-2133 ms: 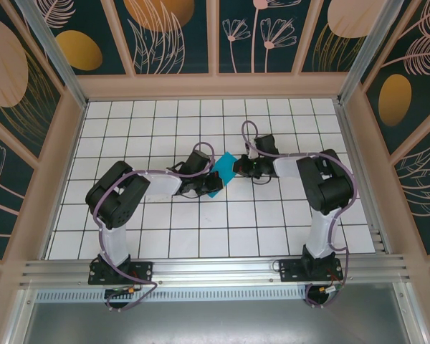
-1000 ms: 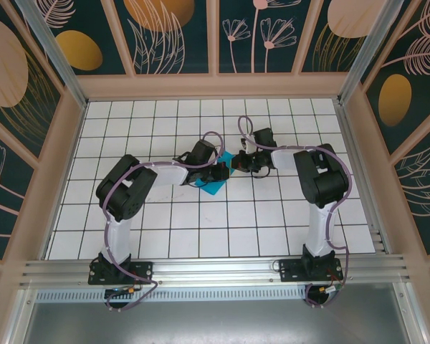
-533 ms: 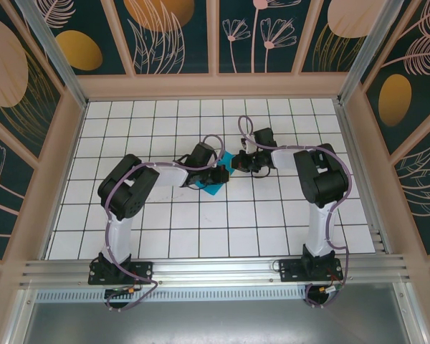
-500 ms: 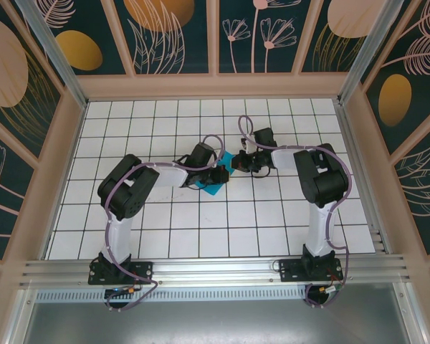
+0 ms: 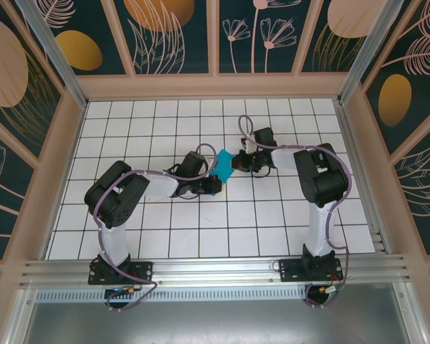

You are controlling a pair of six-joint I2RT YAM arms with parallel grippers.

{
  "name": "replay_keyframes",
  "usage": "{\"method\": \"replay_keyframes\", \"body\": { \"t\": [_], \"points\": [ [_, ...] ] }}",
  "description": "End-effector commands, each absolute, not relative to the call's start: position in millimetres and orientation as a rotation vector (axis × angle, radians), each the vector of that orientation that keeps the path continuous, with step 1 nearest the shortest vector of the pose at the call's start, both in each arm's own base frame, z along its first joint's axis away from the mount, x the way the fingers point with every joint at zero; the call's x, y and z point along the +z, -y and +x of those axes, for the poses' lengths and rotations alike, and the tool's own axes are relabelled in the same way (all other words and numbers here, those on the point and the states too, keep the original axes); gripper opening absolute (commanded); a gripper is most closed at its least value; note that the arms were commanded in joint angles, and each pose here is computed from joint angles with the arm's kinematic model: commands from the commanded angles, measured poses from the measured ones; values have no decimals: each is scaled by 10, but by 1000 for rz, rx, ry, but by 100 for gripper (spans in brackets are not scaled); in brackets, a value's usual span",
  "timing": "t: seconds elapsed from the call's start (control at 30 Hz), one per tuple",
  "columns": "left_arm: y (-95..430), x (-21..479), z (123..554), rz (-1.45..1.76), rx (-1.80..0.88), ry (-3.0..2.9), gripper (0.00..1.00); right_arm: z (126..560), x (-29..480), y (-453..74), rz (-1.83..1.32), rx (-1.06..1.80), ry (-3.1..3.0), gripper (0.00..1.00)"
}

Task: Fold a paper plane with a square sheet of paper (pick it up from the middle)
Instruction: First fold in half a square sheet of paper at the center of the table.

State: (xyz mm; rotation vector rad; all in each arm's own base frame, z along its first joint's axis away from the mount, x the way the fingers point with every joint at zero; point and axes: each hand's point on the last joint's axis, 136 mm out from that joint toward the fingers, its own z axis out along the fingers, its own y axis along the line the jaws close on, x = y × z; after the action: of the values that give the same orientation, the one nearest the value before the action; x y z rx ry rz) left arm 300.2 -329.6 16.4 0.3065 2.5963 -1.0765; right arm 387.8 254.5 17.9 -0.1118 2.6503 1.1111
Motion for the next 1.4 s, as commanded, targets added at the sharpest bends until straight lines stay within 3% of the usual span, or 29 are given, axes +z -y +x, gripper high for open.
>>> {"method": "replay_keyframes", "body": {
  "t": [0.0,0.4,0.7,0.97,1.07,1.2,1.37],
  "points": [
    [3087,-76,2636,334,-1034,-2764,0,3727,-331,-2269,-23,933,-2815,0],
    [2900,-160,2438,332,-972,-2835,0,3720,-340,-2239,-15,926,-2822,0],
    [2982,237,2607,264,-1043,-2694,0,3772,-184,-2279,-45,954,-2786,0],
    [2655,961,3177,-14,-956,-2443,18,4012,560,-2551,-146,959,-2609,0],
    [2344,946,3288,-179,-864,-2429,31,4029,631,-2622,-115,833,-2605,0],
    [2050,749,3328,-361,-773,-2469,40,4016,545,-2732,-40,622,-2637,15],
    [1881,590,3327,-477,-761,-2482,50,3902,439,-3127,-79,631,-2675,20]
  ]
}}
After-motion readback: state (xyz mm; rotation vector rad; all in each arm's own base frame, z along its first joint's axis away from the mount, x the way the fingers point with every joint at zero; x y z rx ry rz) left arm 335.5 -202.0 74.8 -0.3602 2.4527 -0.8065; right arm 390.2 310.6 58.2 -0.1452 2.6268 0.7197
